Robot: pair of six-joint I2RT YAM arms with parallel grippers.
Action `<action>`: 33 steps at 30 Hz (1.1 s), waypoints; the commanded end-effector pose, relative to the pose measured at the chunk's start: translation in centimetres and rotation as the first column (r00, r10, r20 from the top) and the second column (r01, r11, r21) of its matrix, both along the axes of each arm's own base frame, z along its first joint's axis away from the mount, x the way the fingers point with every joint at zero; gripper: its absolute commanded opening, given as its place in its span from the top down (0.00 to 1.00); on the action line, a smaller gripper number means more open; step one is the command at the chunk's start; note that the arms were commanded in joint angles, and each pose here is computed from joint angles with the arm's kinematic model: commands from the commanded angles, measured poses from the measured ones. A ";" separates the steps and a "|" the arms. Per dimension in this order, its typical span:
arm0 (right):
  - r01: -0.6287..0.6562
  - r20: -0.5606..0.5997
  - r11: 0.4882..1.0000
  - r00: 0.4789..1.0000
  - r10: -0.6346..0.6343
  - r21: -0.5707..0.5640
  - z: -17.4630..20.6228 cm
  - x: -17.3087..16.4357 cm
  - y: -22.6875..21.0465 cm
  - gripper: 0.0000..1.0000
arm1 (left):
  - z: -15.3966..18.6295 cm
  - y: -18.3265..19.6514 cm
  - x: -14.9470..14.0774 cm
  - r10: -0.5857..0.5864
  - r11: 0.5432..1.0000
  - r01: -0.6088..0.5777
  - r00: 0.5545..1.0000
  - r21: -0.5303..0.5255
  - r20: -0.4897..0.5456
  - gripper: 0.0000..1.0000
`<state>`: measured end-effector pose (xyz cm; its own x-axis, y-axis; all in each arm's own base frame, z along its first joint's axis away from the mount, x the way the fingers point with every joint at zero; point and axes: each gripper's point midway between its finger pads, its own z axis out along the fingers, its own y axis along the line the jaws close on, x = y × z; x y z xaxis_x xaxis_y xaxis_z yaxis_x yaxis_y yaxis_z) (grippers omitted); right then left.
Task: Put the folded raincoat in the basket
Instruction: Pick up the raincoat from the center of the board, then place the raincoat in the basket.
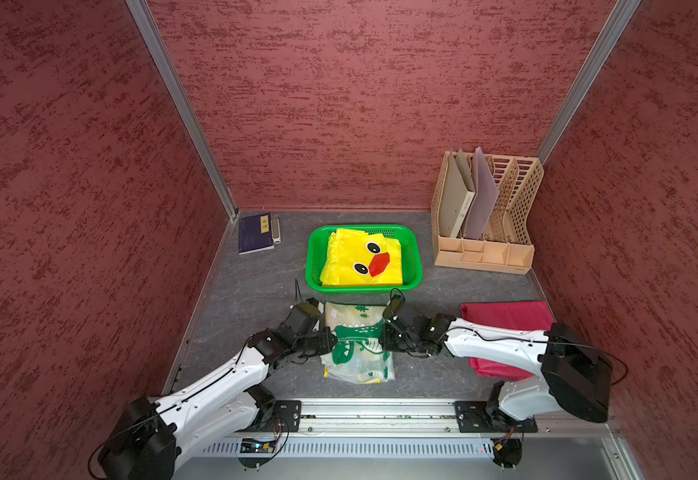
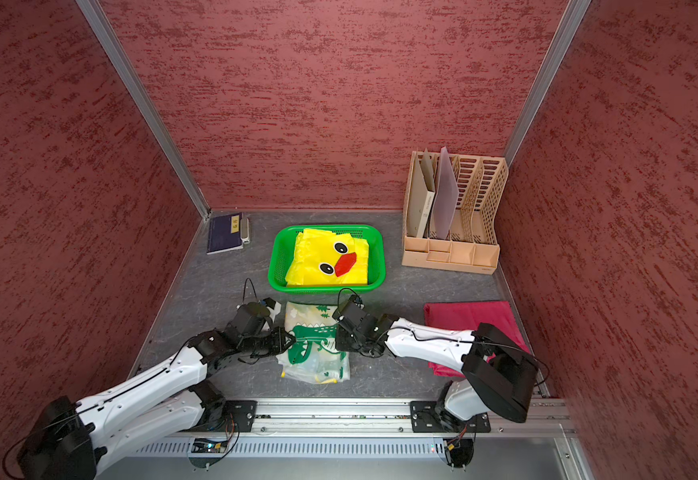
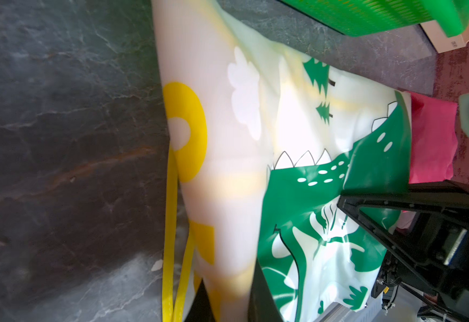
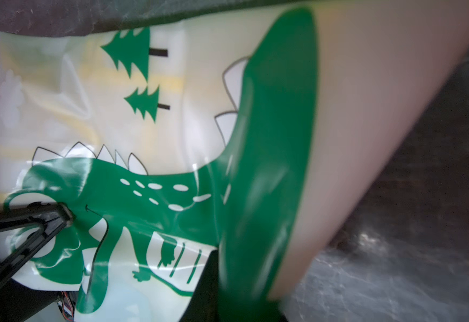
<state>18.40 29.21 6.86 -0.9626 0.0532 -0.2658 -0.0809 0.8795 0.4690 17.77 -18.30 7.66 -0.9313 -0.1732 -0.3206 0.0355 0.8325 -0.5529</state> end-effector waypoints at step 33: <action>-0.176 0.431 0.960 0.900 0.067 0.218 26.3 4.9 3.8 1.00 | 24.0 -1.1 6.2 0.085 0.995 -0.050 0.894 -0.091 0.440 1.00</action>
<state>22.10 31.83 31.82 -0.7952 0.0838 -0.6005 -0.3521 0.7424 0.5699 22.54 -18.62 28.56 -0.7302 -0.2800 -0.6233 0.1606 0.8163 -0.5549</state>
